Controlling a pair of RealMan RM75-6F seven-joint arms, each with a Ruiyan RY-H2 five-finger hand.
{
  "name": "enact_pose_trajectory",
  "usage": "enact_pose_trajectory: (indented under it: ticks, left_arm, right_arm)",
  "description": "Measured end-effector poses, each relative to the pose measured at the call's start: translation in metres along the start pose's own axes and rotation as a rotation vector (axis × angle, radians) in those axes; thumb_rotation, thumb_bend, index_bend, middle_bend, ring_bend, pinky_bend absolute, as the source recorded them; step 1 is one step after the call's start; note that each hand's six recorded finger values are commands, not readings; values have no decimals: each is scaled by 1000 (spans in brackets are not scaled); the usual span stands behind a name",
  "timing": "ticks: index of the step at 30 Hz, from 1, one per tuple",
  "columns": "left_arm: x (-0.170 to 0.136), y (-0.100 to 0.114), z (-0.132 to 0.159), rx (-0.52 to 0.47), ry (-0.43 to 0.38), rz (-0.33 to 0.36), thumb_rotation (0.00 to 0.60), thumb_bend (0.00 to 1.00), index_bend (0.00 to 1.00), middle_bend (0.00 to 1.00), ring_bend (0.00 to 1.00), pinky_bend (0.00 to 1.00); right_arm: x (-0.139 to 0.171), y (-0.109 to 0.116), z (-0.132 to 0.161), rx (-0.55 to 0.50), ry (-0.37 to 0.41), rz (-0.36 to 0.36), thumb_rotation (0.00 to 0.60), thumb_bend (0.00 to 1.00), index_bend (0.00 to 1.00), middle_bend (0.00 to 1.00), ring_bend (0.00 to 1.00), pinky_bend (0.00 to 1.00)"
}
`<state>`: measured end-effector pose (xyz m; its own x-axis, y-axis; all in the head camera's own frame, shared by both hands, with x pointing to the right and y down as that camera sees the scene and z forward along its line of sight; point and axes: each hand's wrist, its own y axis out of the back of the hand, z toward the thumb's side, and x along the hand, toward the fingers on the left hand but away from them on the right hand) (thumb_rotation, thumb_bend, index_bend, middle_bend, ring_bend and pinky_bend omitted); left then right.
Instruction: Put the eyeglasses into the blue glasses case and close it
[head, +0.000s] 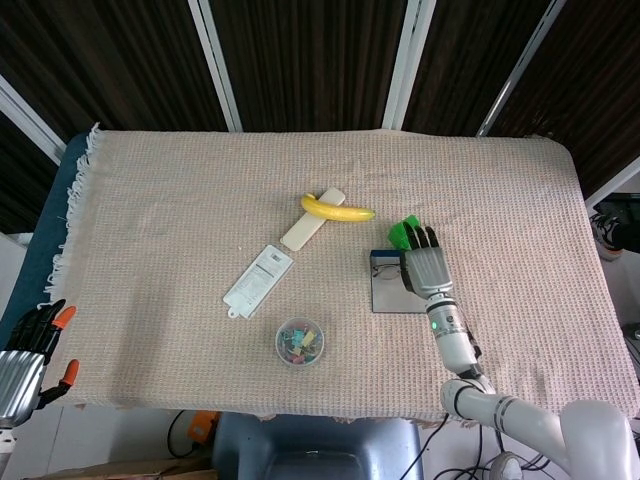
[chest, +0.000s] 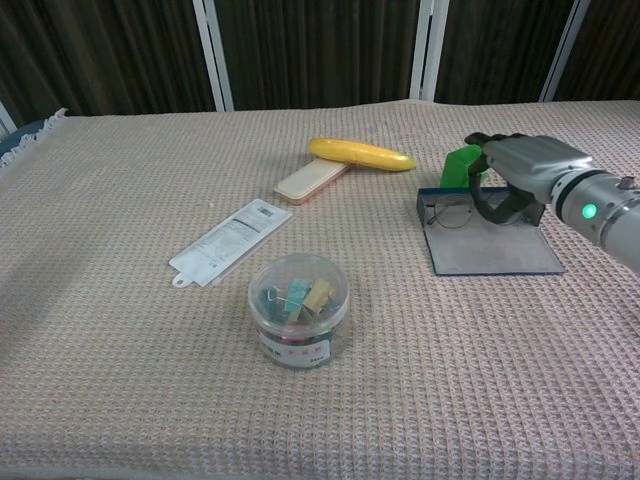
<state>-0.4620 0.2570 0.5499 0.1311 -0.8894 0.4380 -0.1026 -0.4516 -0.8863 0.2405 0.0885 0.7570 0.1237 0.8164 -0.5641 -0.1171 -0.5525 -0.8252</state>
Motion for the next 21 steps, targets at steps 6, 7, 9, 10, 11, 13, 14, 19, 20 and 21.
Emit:
enact_pose_trajectory:
  ticks: [6, 7, 9, 10, 11, 13, 14, 19, 20, 21]
  left_arm:
    - [0, -1, 1, 1, -4, -4, 600, 428, 0, 0, 0, 73]
    - [0, -1, 1, 1, -4, -4, 600, 428, 0, 0, 0, 74]
    - [0, -1, 1, 1, -4, -3, 600, 428, 0, 0, 0, 74]
    - [0, -1, 1, 1, -3, -3, 600, 428, 0, 0, 0, 74]
    - [0, -1, 0, 1, -3, -3, 600, 428, 0, 0, 0, 74]
    - [0, 0, 0, 1, -3, -3, 600, 428, 0, 0, 0, 74]
    - [0, 0, 0, 1, -3, -3, 600, 428, 0, 0, 0, 74]
    - [0, 1, 0, -4, -1, 4, 600, 429, 0, 0, 0, 74]
    - [-1, 2, -1, -6, 0, 5, 600, 429, 0, 0, 0, 74]
    - [-1, 2, -1, -7, 0, 7, 600, 429, 0, 0, 0, 75]
  right_arm:
    - [-6, 0, 5, 34, -1, -10, 600, 586, 598, 76, 0, 0]
    - [-6, 0, 7, 39, 2, -12, 600, 586, 553, 75, 0, 0]
    - [-6, 0, 8, 43, 5, -17, 600, 586, 490, 72, 0, 0]
    - [-6, 1, 8, 45, 6, -23, 600, 583, 468, 68, 0, 0]
    - [-6, 2, 8, 46, 6, -27, 600, 575, 456, 64, 0, 0]
    - [-6, 2, 7, 43, 5, -29, 600, 551, 441, 59, 0, 0]
    - [-6, 2, 6, 42, 4, -30, 600, 544, 438, 59, 0, 0]
    - [3, 7, 3, 39, 19, -54, 600, 460, 427, 55, 0, 0]
    - [7, 8, 2, 42, 27, -64, 600, 440, 427, 55, 0, 0]
    - [12, 9, 1, 45, 37, -75, 600, 426, 427, 55, 0, 0]
